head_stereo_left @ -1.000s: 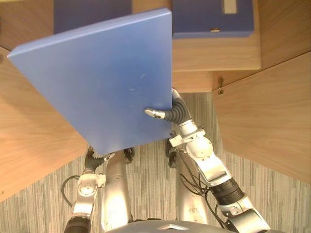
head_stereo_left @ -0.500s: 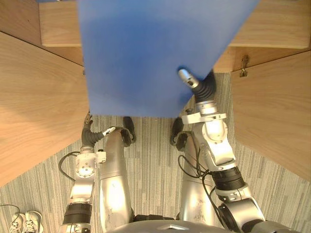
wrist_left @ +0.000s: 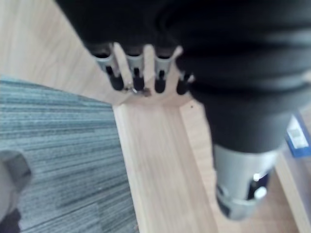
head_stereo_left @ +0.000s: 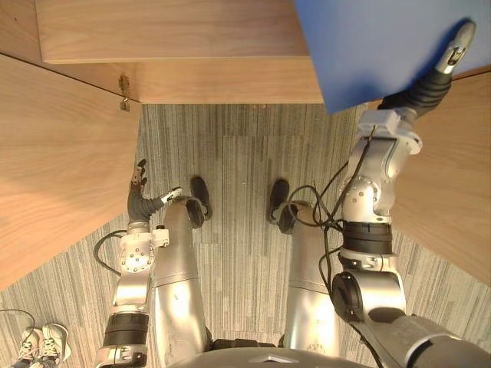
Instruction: Walk over to the cabinet, pick up the folder, carry it to the office cabinet, place the folder inside the office cabinet, then close the office cabinet door
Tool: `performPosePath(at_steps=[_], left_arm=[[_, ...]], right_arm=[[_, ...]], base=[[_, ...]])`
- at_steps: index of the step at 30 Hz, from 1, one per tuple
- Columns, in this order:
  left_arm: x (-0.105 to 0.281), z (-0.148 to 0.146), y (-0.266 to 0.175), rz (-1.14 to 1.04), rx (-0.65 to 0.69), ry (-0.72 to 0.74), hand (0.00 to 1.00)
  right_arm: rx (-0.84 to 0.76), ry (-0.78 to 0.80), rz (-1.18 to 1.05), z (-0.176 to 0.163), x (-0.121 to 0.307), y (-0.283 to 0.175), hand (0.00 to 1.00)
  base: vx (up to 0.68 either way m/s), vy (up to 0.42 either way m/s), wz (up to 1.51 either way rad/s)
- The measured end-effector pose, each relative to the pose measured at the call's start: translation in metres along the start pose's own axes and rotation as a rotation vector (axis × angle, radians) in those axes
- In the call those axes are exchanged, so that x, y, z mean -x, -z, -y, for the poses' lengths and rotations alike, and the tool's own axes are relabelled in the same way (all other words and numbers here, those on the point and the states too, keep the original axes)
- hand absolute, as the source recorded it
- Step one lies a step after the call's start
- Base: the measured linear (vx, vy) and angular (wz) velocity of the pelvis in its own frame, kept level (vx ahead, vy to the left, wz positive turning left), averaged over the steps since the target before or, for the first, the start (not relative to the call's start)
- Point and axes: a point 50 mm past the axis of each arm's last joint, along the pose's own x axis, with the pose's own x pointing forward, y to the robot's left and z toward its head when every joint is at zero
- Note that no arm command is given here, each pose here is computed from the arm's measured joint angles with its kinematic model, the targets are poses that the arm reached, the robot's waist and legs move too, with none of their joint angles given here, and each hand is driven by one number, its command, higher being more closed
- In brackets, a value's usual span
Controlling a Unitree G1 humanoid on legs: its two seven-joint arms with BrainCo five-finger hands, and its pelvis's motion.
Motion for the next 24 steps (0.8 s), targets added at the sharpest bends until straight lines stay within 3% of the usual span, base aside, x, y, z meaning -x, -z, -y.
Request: performPosePath(at_steps=[7, 17, 24], left_arm=[[-0.002, 0.003, 0.001, -0.014, 0.038, -0.004, 0.0], [0.0, 0.007, 0.007, -0.048, 0.072, -0.004, 0.0], [0.0, 0.014, 0.006, -0.042, 0.087, 0.013, 0.0]], right_arm=[[-0.127, -0.003, -0.015, -0.026, -0.036, 0.005, 1.0], [-0.449, 0.121, -0.013, -0.038, -0.064, 0.0, 1.0], [-0.474, 0.117, 0.01, -0.05, -0.084, -0.011, 1.0]], base=[[-0.06, -0.015, 0.0], [-0.02, -0.008, 0.07], [-0.03, -0.025, 0.13]])
